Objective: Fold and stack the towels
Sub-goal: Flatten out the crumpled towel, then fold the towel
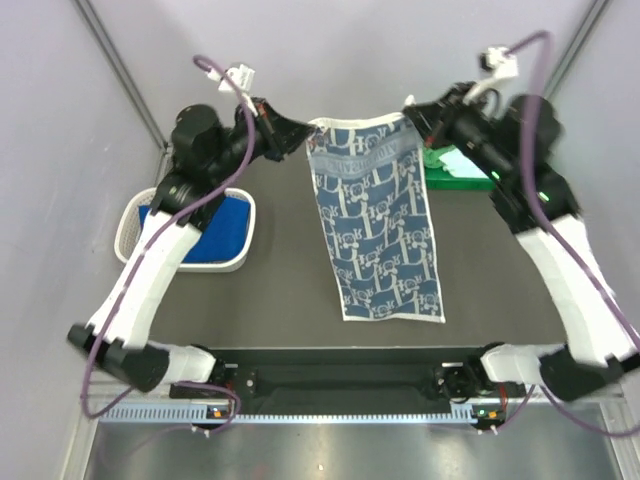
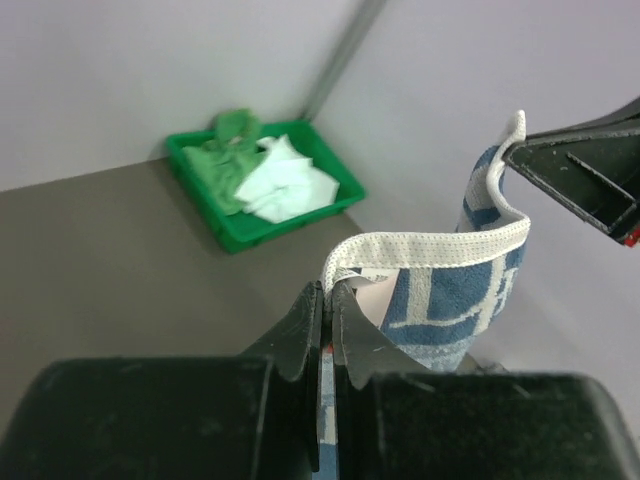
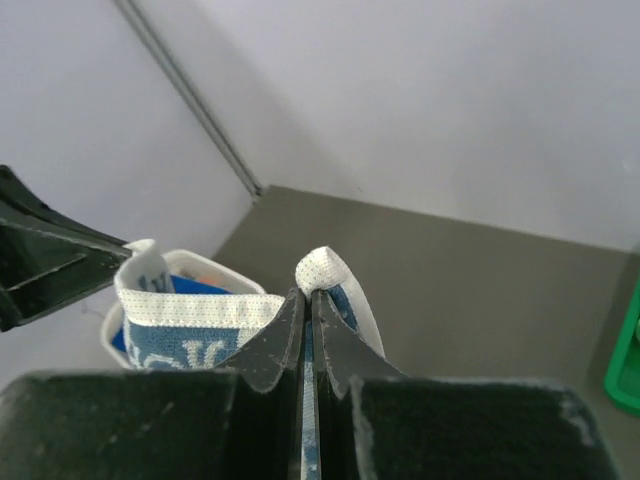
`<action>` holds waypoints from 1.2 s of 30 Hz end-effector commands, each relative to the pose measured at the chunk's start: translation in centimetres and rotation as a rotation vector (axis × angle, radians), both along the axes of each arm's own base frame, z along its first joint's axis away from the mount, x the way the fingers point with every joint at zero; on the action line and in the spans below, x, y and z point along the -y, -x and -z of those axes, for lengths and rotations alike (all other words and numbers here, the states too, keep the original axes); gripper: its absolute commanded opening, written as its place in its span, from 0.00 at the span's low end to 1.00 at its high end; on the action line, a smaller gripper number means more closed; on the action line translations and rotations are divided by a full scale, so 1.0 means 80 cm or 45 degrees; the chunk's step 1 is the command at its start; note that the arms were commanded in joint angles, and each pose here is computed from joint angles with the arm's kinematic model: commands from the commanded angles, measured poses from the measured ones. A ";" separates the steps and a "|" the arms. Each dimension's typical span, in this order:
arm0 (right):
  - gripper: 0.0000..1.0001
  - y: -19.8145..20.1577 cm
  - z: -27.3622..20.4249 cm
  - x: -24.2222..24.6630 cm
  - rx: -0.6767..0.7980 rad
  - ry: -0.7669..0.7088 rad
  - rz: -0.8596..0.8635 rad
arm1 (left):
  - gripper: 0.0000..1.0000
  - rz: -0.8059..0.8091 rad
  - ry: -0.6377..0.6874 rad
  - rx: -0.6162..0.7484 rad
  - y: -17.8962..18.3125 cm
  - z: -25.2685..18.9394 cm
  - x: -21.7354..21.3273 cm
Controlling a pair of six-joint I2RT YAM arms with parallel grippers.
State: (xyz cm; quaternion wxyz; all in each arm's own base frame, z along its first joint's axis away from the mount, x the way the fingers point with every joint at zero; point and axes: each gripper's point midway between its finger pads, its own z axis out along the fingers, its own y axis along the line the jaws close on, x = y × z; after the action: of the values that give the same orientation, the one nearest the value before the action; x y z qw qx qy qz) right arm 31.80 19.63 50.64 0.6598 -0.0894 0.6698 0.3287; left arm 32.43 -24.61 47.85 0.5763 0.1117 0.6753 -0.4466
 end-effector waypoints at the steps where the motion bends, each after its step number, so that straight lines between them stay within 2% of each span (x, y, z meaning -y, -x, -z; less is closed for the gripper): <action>1: 0.00 -0.112 0.088 -0.021 -0.177 0.013 -0.022 | 0.00 -0.065 0.030 -0.120 -0.093 0.046 -0.014; 2: 0.00 -0.133 0.100 -0.021 -0.205 -0.010 -0.021 | 0.00 -0.092 0.022 -0.213 -0.139 0.088 -0.021; 3: 0.00 -0.155 0.101 -0.023 -0.191 -0.035 -0.030 | 0.00 -0.084 0.017 -0.245 -0.160 0.105 -0.020; 4: 0.00 -0.194 0.145 -0.027 -0.273 -0.032 -0.051 | 0.00 -0.081 0.024 -0.224 -0.179 0.101 -0.020; 5: 0.00 -0.214 0.161 -0.029 -0.310 -0.061 -0.053 | 0.00 -0.095 -0.010 -0.300 -0.219 0.149 -0.020; 6: 0.00 -0.232 0.163 -0.030 -0.310 -0.083 -0.054 | 0.00 -0.103 -0.019 -0.315 -0.237 0.163 -0.020; 7: 0.00 -0.268 0.209 -0.030 -0.382 -0.091 -0.054 | 0.00 -0.108 -0.012 -0.288 -0.256 0.155 -0.021; 8: 0.00 -0.284 0.220 -0.031 -0.413 -0.132 -0.059 | 0.00 -0.120 -0.020 -0.375 -0.288 0.203 -0.023; 9: 0.00 -0.299 0.220 -0.030 -0.411 -0.160 -0.060 | 0.00 -0.119 -0.015 -0.389 -0.302 0.212 -0.023; 10: 0.00 -0.323 0.253 -0.025 -0.451 -0.175 -0.050 | 0.00 -0.114 -0.003 -0.353 -0.316 0.199 -0.023; 11: 0.00 -0.335 0.257 -0.024 -0.456 -0.208 -0.049 | 0.00 -0.121 -0.021 -0.418 -0.336 0.239 -0.024; 13: 0.00 -0.361 0.275 -0.021 -0.475 -0.224 -0.054 | 0.00 -0.127 -0.022 -0.403 -0.351 0.239 -0.024; 14: 0.00 -0.366 0.280 -0.021 -0.491 -0.229 -0.058 | 0.00 -0.125 -0.031 -0.438 -0.358 0.260 -0.025; 20: 0.00 -0.371 0.297 -0.004 -0.471 -0.217 -0.032 | 0.00 -0.186 -0.128 -0.445 -0.348 0.286 -0.039; 21: 0.00 -0.365 0.317 -0.002 -0.509 -0.206 -0.022 | 0.00 -0.188 -0.132 -0.439 -0.345 0.286 -0.040; 22: 0.00 -0.358 0.307 0.002 -0.488 -0.205 -0.014 | 0.00 -0.183 -0.146 -0.485 -0.337 0.308 -0.041; 23: 0.00 -0.351 0.326 0.005 -0.516 -0.192 -0.005 | 0.00 -0.182 -0.148 -0.470 -0.329 0.299 -0.042; 25: 0.00 -0.338 0.320 0.006 -0.512 -0.190 -0.003 | 0.00 -0.184 -0.155 -0.489 -0.313 0.307 -0.045; 26: 0.00 -0.328 0.342 0.008 -0.556 -0.186 0.004 | 0.00 -0.181 -0.167 -0.494 -0.306 0.311 -0.041; 27: 0.00 -0.319 0.333 0.010 -0.543 -0.188 0.008 | 0.00 -0.188 -0.188 -0.531 -0.297 0.328 -0.043; 29: 0.00 -0.307 0.339 0.014 -0.547 -0.190 0.022 | 0.00 -0.178 -0.210 -0.512 -0.279 0.320 -0.038; 30: 0.00 -0.292 0.349 0.017 -0.574 -0.190 0.027 | 0.00 -0.175 -0.233 -0.552 -0.266 0.340 -0.037; 33: 0.00 -0.265 0.375 0.018 -0.635 -0.179 0.036 | 0.00 -0.180 -0.267 -0.533 -0.238 0.335 -0.027; 36: 0.00 -0.231 0.381 0.021 -0.667 -0.171 0.054 | 0.00 -0.203 -0.318 -0.597 -0.199 0.363 -0.027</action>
State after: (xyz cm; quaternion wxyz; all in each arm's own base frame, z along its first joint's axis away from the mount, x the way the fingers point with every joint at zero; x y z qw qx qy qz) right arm 51.30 18.45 15.78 0.4204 0.0675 0.8260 0.3693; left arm 49.43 -23.06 15.97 0.3700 0.0086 0.8620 -0.3463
